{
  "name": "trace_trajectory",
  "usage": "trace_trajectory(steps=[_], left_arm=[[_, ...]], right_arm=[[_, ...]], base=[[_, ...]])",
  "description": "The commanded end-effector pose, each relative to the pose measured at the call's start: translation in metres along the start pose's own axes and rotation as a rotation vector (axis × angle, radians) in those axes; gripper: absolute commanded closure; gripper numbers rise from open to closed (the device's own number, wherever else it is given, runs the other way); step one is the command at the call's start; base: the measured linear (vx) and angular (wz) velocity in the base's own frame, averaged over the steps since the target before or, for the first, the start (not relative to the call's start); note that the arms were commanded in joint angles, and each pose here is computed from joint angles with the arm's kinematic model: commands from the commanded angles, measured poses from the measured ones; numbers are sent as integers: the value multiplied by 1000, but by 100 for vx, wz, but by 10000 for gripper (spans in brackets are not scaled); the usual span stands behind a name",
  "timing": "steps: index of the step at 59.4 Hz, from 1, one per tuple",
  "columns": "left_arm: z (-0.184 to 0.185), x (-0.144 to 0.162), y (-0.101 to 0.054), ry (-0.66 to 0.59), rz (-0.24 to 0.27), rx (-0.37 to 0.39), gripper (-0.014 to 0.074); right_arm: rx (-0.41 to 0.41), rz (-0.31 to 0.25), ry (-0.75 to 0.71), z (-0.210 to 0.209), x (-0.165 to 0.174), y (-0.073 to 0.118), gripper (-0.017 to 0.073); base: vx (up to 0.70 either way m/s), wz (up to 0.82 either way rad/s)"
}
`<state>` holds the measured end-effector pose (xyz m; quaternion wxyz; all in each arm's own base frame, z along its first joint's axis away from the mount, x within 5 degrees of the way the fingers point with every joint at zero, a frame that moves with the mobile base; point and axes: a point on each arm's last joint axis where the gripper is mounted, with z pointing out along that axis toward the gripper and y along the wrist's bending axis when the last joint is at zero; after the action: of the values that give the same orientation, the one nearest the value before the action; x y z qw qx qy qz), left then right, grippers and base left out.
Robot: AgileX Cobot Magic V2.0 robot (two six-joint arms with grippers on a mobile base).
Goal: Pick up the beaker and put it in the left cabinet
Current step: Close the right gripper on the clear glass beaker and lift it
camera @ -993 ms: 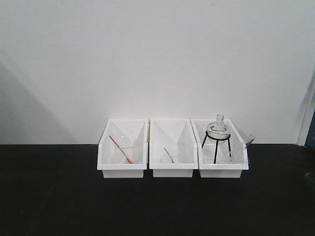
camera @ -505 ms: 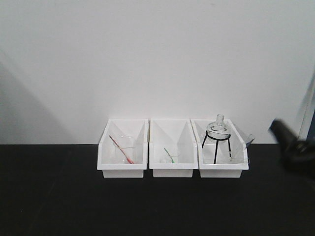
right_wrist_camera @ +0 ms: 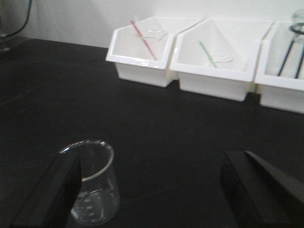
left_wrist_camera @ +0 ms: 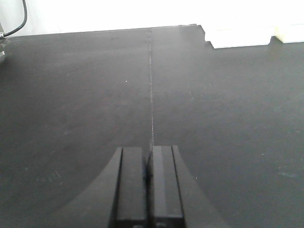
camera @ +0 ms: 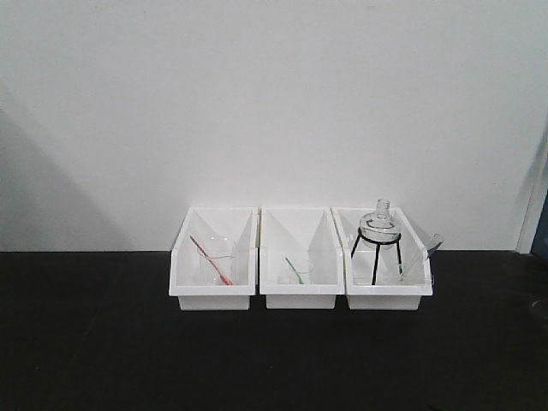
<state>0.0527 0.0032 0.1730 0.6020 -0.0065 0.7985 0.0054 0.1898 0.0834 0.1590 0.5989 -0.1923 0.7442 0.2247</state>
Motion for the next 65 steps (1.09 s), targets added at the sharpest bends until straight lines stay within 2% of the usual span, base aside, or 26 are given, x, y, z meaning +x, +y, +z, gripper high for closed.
trace_trajectory(steps=[1,12,25,40,48,65], left_arm=[[-3,-12,-1,-99,-1,18,590],[-3,-12,-1,-99,-1,18,590],[-3,-12,-1,-99,-1,18,590],[-3,-12,-1,-99,-1,18,590],[-3,-12,-1,-99,-1,18,590],[-3,-12,-1,-99,-1,18,590]], right_arm=[[-110,-5,-196,9,-14,6,-62],[-198,-6,-108,35,4,4,-53],[-243,1,-87,59,12,-1,-45],[-337,-15,-61,81,21,-1,-36],[-352,-22,-68,93,23,-5,-34],[-443,16,-70,117,23,-7,-34]], base=[[0,0],[0,0],[0,0],[0,0],[0,0],[0,0]])
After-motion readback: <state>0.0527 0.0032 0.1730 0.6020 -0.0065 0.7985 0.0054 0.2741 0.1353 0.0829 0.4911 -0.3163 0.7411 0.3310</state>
